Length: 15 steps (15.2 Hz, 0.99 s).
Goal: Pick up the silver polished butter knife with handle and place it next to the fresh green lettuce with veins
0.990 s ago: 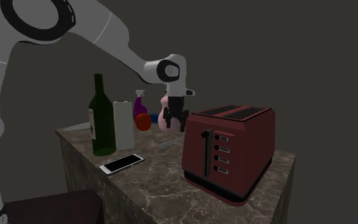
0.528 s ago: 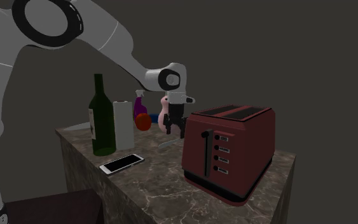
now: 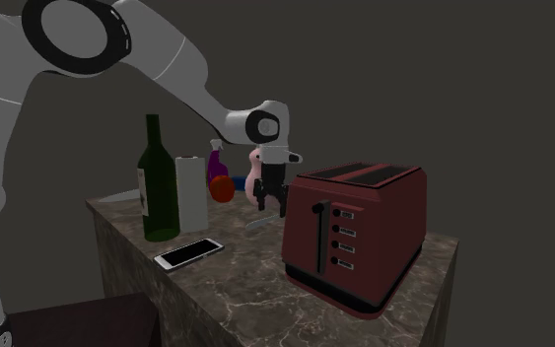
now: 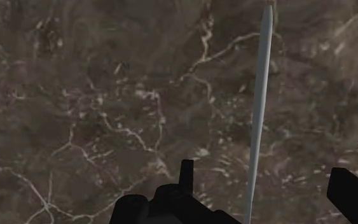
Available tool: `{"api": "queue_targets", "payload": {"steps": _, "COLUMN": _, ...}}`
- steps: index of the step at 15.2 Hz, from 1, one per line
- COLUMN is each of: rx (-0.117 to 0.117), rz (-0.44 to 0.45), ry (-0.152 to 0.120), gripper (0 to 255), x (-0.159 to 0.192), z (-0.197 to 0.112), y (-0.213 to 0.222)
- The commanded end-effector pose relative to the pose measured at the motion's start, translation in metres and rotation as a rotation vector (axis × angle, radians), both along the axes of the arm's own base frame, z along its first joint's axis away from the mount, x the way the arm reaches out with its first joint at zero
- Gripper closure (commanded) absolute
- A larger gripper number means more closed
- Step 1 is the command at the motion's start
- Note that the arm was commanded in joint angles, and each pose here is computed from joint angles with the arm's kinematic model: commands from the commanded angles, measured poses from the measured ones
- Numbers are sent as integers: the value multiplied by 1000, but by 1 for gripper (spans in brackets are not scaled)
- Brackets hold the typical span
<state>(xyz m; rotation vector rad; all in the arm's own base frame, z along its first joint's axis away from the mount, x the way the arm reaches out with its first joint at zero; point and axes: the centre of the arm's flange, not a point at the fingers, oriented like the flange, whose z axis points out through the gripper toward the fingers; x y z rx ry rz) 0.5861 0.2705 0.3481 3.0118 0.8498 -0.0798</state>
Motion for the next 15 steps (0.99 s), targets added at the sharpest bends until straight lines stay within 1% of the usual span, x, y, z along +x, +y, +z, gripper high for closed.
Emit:
{"api": "queue_targets", "payload": {"steps": 1, "rx": 0, "rz": 0, "ry": 0, "gripper": 255, "x": 0, "z": 0, "y": 0}}
{"api": "queue_targets", "payload": {"steps": 10, "rx": 0, "rz": 0, "ry": 0, "gripper": 255, "x": 0, "z": 0, "y": 0}}
{"api": "queue_targets", "payload": {"steps": 15, "rx": 0, "rz": 0, "ry": 0, "gripper": 255, "x": 0, "z": 26, "y": 0}}
